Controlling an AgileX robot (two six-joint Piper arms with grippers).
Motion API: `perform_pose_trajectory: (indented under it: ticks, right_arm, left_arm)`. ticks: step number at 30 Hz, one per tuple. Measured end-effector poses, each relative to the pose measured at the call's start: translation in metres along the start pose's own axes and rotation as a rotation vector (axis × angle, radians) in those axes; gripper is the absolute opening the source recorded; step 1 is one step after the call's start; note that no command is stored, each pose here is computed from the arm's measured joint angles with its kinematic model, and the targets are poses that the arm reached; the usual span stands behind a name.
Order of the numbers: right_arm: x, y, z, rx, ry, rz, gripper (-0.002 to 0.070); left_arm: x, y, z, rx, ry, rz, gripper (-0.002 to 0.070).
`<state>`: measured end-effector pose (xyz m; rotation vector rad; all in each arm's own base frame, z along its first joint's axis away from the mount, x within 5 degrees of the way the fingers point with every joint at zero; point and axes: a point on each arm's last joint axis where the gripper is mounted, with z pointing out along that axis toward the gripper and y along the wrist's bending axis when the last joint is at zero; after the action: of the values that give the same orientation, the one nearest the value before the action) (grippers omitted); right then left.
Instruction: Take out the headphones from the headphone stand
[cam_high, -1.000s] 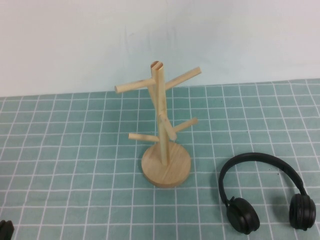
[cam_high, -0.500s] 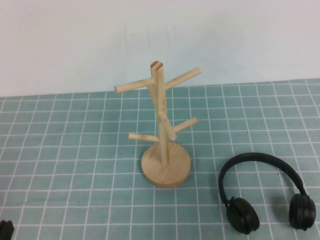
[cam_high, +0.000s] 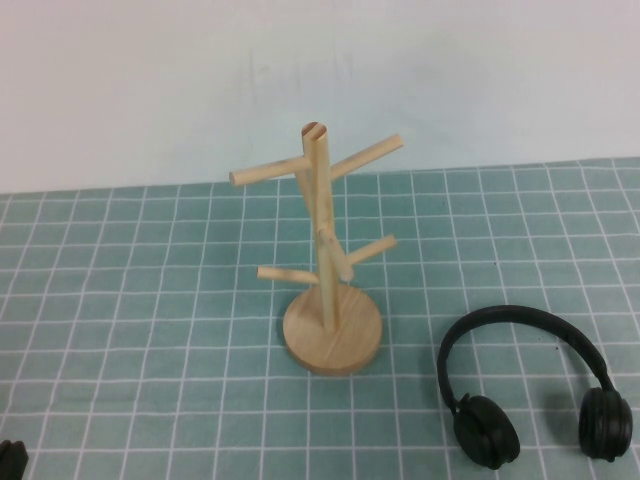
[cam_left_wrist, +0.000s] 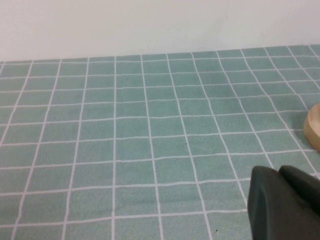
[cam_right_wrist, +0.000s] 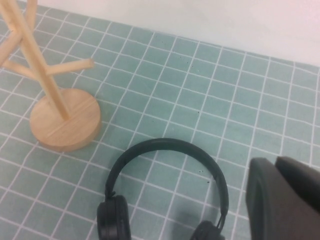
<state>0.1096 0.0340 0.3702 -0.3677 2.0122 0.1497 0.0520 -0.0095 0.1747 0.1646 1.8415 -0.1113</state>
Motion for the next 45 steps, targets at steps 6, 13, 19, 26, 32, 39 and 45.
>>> perform_pose_trajectory:
  ticks: [6,13,19,26,32,39,45]
  right_arm:
    - [0.018,-0.009,-0.017,0.115,-0.144,0.005,-0.0008]
    - [0.085,-0.011,-0.013,0.258,-0.354,0.078,-0.0008]
    - [0.143,-0.008,0.005,0.304,-0.407,0.084,-0.0008]
    - [0.200,-0.002,0.028,0.278,-0.240,0.187,-0.0008]
    - [0.199,-0.003,0.029,0.282,-0.254,0.186,-0.0008]
    - [0.199,-0.003,0.029,0.283,-0.251,0.185,-0.0008]
    - [0.199,-0.003,0.029,0.283,-0.251,0.185,-0.0008]
  left_arm:
    - [0.000,0.000,0.000,0.000,0.000,0.000,-0.0006]
    - [0.000,0.000,0.000,0.000,0.000,0.000,-0.0006]
    - [0.000,0.000,0.000,0.000,0.000,0.000,-0.0006]
    - [0.000,0.000,0.000,0.000,0.000,0.000,-0.0006]
    - [0.000,0.000,0.000,0.000,0.000,0.000,-0.0006]
    - [0.000,0.000,0.000,0.000,0.000,0.000,-0.0006]
    - [0.000,0.000,0.000,0.000,0.000,0.000,-0.0006]
